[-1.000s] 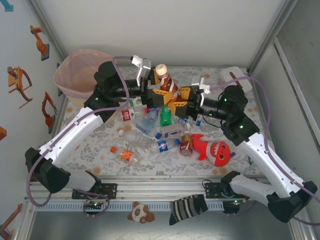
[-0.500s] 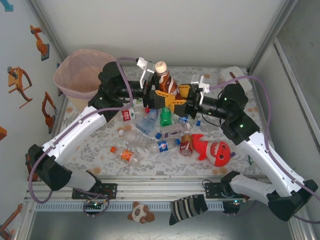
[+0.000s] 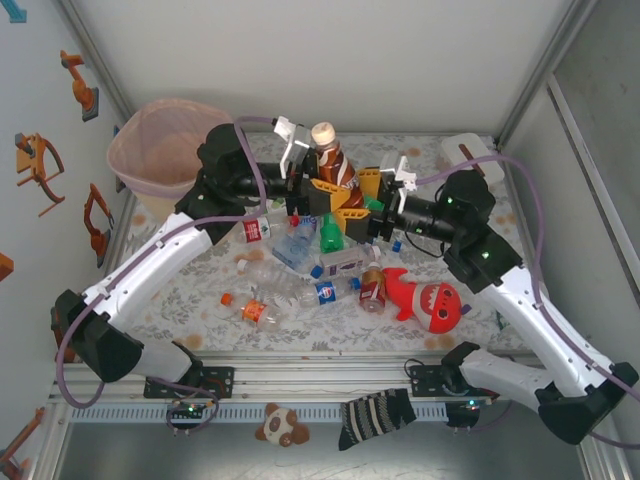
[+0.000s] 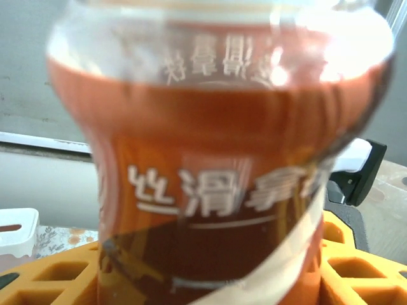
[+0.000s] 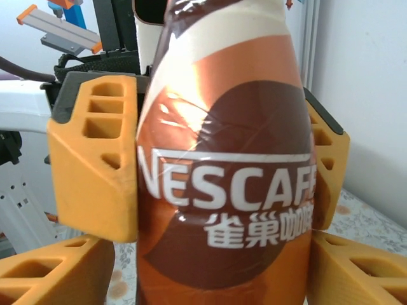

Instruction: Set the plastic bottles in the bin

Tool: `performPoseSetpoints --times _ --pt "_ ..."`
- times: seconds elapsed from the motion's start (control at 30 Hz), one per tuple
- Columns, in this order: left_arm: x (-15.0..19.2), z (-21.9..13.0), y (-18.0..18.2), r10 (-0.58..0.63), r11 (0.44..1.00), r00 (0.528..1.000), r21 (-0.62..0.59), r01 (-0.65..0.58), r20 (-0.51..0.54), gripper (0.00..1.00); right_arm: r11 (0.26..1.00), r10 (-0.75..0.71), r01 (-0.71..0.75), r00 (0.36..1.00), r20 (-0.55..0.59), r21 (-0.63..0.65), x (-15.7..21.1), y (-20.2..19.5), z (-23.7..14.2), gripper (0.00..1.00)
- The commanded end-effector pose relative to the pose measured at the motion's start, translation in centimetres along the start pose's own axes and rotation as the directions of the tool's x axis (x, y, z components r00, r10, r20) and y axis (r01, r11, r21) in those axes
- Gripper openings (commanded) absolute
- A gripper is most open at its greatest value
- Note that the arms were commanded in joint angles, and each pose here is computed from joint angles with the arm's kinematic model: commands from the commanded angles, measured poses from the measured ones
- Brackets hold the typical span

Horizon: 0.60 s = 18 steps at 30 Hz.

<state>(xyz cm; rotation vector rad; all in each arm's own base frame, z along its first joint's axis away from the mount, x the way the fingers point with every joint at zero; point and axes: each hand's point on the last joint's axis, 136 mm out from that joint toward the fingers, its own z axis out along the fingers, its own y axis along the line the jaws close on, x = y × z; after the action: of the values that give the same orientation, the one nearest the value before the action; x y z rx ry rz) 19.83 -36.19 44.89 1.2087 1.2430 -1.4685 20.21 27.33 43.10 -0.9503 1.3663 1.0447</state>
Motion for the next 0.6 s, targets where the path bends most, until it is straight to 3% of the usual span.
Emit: performPoseSetpoints --times 0.0,0.27,0.57 --pt "-2.0 -1.2 -0.8 0.072 0.997 0.997 -0.029 -0.071 0.026 0.57 0.999 -0.039 0.038 0.999 0.007 0.031 -0.6 0.5 -1.1 0.79" --pt "-2.7 -4.6 2.1 0.07 0.97 0.998 -0.233 -0.069 -0.004 0.57 0.994 -0.041 0.044 0.999 -0.026 0.101 0.4 0.1 -2.3 0.81" --pt "-2.6 -12.7 7.5 -0.023 0.768 0.991 -0.637 -0.065 -0.13 0.57 0.986 -0.029 0.037 0.998 -0.051 0.165 0.9 -1.0 -2.4 0.81"
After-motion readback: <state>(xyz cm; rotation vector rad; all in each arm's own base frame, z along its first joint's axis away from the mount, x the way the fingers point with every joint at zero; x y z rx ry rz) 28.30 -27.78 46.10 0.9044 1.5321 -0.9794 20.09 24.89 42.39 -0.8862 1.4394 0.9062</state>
